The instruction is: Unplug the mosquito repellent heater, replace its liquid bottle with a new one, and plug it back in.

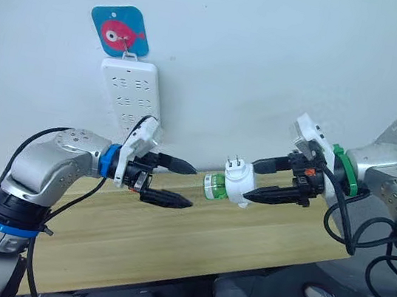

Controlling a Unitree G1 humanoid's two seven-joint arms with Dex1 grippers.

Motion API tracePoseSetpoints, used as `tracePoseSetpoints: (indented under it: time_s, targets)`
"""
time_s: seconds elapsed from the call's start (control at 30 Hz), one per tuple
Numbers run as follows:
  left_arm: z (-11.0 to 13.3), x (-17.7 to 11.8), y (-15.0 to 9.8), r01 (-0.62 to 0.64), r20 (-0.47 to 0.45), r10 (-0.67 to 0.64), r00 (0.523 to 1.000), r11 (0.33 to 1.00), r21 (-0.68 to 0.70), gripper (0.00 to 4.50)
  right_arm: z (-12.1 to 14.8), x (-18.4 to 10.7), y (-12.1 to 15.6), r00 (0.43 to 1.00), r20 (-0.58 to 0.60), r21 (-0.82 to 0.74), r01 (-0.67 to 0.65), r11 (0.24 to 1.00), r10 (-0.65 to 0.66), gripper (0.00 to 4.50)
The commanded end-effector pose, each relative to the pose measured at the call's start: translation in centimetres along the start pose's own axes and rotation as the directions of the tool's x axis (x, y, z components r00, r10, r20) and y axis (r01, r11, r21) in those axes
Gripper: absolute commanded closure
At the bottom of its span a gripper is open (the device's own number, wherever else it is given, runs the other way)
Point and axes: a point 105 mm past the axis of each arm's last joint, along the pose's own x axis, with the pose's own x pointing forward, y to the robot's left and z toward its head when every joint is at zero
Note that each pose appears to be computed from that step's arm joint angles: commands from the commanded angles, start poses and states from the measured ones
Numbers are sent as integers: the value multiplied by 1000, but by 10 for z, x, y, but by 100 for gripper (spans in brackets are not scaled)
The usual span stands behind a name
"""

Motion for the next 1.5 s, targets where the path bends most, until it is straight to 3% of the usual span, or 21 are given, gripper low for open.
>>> tracePoseSetpoints:
  time_s: [0.03, 0.43, 0.8, 1.27, 1.37, 1.5]
  targets:
    - [6, 14, -1, 33, -38, -30, 999, 995, 95, 0, 3, 0, -1, 998, -34, -23, 61, 998, -61, 155]
    - [15, 36, 32, -47, -45, 53, 998, 992, 121, 0, -5, 8, -3, 992, -87, -18, 89, 996, -90, 155]
    - [9, 38, 21, 29, -79, -22, 997, 995, 95, 0, -9, 11, -3, 991, -99, -31, 83, 996, -86, 155]
    - [0, 53, 24, 33, -111, -24, 994, 996, 85, 0, -5, 16, 0, 994, -85, -60, 61, 996, -66, 155]
    - [-2, 55, 23, 41, -124, -30, 992, 996, 84, 60, -3, 16, 0, 995, -81, -63, 60, 996, -65, 155]
    - [-4, 56, 23, 39, -134, -28, 991, 996, 83, 178, -1, 17, 1, 995, -78, -69, 57, 996, -62, 155]
